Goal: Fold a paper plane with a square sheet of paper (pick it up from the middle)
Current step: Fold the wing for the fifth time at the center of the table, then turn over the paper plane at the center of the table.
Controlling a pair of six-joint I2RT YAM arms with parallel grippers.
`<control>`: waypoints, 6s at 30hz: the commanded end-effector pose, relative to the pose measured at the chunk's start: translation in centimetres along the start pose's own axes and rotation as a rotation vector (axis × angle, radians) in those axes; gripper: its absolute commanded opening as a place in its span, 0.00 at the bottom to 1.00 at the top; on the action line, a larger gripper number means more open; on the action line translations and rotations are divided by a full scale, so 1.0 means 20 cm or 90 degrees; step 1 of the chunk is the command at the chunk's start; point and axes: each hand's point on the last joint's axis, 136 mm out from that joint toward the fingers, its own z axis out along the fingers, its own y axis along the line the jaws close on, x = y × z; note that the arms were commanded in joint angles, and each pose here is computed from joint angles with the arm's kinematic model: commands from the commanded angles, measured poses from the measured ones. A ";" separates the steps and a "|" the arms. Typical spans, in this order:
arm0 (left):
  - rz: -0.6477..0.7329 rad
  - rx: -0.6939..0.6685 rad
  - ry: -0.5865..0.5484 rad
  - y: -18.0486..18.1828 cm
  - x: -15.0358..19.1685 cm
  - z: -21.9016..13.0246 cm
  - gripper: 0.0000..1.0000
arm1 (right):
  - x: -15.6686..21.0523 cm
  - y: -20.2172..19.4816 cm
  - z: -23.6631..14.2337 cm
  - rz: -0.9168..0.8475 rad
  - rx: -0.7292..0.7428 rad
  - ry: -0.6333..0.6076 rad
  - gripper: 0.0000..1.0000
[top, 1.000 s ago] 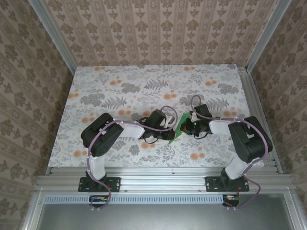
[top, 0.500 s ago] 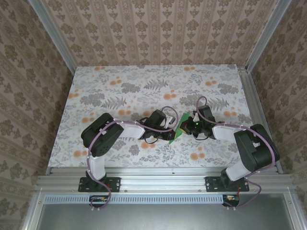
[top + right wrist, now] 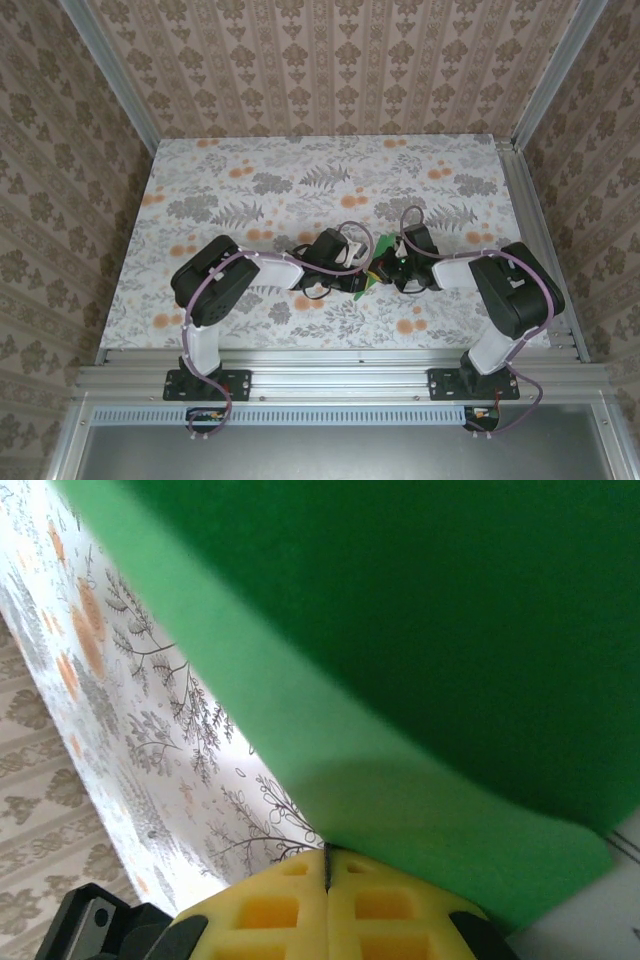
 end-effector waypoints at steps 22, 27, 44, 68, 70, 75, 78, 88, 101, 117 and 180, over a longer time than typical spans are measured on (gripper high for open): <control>-0.058 -0.179 0.223 0.34 0.65 -0.03 0.00 | -0.35 -0.18 -0.01 0.010 0.158 -0.082 0.00; -0.058 -0.183 0.227 0.34 0.67 -0.05 0.00 | -0.43 -0.19 -0.01 0.021 0.151 -0.091 0.00; -0.057 -0.199 0.254 0.37 0.73 -0.08 0.00 | -0.66 -0.18 -0.04 0.039 0.139 -0.103 0.01; -0.049 -0.182 0.241 0.34 0.66 -0.03 0.00 | -0.27 0.22 -0.36 -0.068 -0.007 -0.044 0.01; -0.048 -0.175 0.237 0.33 0.65 -0.02 0.00 | -0.19 0.23 -0.32 -0.049 -0.034 -0.026 0.01; -0.046 -0.167 0.232 0.32 0.64 -0.02 0.00 | -0.06 0.27 -0.17 -0.039 -0.057 0.015 0.01; -0.047 -0.166 0.229 0.32 0.64 -0.02 0.00 | -0.05 0.21 -0.09 -0.028 -0.044 0.023 0.01; -0.047 -0.168 0.233 0.32 0.65 -0.03 0.00 | -0.22 0.07 0.03 -0.065 0.073 -0.023 0.00; -0.053 -0.184 0.246 0.35 0.72 -0.07 0.00 | -0.53 -0.04 0.06 -0.069 0.122 -0.071 0.00; -0.059 -0.190 0.260 0.36 0.77 -0.09 0.00 | -0.78 -0.02 0.01 -0.062 0.128 -0.114 0.00; 0.071 -0.246 0.132 0.04 0.08 -0.19 0.19 | 0.03 -0.09 -0.45 -0.092 0.005 0.001 0.51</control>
